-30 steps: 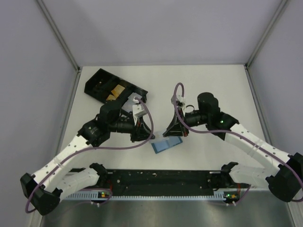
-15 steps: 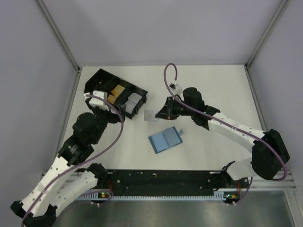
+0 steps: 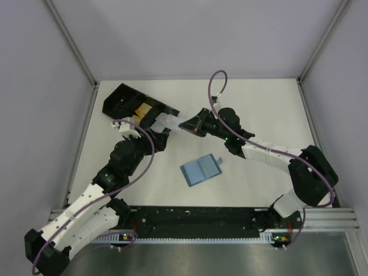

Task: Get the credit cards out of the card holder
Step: Place the credit card in the storage box.

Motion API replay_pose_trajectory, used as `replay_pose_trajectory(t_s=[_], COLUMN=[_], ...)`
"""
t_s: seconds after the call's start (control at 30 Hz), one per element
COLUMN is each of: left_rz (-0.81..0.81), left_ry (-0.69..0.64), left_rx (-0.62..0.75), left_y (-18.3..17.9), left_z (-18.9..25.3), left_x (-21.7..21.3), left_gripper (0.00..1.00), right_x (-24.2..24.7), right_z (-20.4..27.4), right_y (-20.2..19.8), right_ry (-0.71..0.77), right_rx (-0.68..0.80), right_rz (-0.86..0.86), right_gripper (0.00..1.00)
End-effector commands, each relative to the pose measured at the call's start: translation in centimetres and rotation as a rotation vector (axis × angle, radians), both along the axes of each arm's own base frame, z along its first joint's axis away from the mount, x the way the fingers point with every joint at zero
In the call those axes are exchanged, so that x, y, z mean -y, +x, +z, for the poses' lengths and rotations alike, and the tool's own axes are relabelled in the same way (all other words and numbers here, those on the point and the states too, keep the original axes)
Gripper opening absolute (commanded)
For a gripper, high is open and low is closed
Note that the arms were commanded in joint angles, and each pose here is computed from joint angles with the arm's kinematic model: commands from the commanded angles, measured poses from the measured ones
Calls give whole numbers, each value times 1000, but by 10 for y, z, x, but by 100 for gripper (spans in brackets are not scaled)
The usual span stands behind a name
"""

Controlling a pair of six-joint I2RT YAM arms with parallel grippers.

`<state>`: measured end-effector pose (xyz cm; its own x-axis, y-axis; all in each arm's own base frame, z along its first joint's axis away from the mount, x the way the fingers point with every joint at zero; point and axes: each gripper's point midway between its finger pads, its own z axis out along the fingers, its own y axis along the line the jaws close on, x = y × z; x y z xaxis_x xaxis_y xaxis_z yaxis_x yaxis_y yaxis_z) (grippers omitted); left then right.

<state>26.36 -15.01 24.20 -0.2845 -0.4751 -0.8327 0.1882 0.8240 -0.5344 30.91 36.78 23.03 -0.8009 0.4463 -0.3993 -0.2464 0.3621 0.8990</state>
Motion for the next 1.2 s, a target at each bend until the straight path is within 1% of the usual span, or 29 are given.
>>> replay_pose_trajectory(t_s=[0.0,0.07,0.13,0.23,0.37,0.5,0.63,0.7,0.73,0.8,0.83,0.9,0.93,0.97,1.0,1.03,1.07,1.1,1.17], left_rz=[-158,-201,-203,-172,-116,-87,-94,-99,-100,-96,-93,-85,-79,-70,-62,-53,-41,-27,3], left_ry=[-273,-305,-322,-327,-373,-419,-459,-486,-496,-506,-509,-513,-515,-515,-515,-512,-512,-507,-495], left_rx=[73,90,79,26,-75,-125,-99,-66,-51,-37,-34,-34,-35,-39,-44,-54,-69,-84,-104], left_y=[0,-2,0,6,13,15,17,18,18,19,19,21,22,24,26,29,33,37,49], left_z=[40,46,44,31,11,1,7,13,17,20,20,20,19,17,15,12,9,5,0], left_x=[42,50,53,53,52,52,53,52,52,50,50,48,47,44,42,39,36,32,23], left_gripper=[87,85,84,82,80,77,70,62,56,39,26,8,0,0,0,0,0,0,0], right_x=[-11,-12,-12,-11,-9,-4,-6,-7,-7,-6,-6,-5,-4,-3,-1,3,9,18,36], right_z=[54,54,54,58,62,63,64,63,61,59,57,54,52,51,48,45,39,32,16], right_y=[-23,-30,-35,-42,-47,-47,-50,-51,-51,-51,-51,-51,-51,-51,-49,-47,-43,-39,-32], right_ry=[229,264,296,346,390,420,423,421,419,419,418,413,410,405,399,393,382,369,322], right_rx=[60,47,39,37,40,41,41,40,36,32,31,28,29,35,36,38,40,40,34], right_rz=[51,63,68,81,87,66,83,86,84,80,77,73,69,68,61,50,29,3,-42], right_gripper=[0,0,0,0,0,0,0,0,0,0,0,0,0,0,3,10,24,34,49])
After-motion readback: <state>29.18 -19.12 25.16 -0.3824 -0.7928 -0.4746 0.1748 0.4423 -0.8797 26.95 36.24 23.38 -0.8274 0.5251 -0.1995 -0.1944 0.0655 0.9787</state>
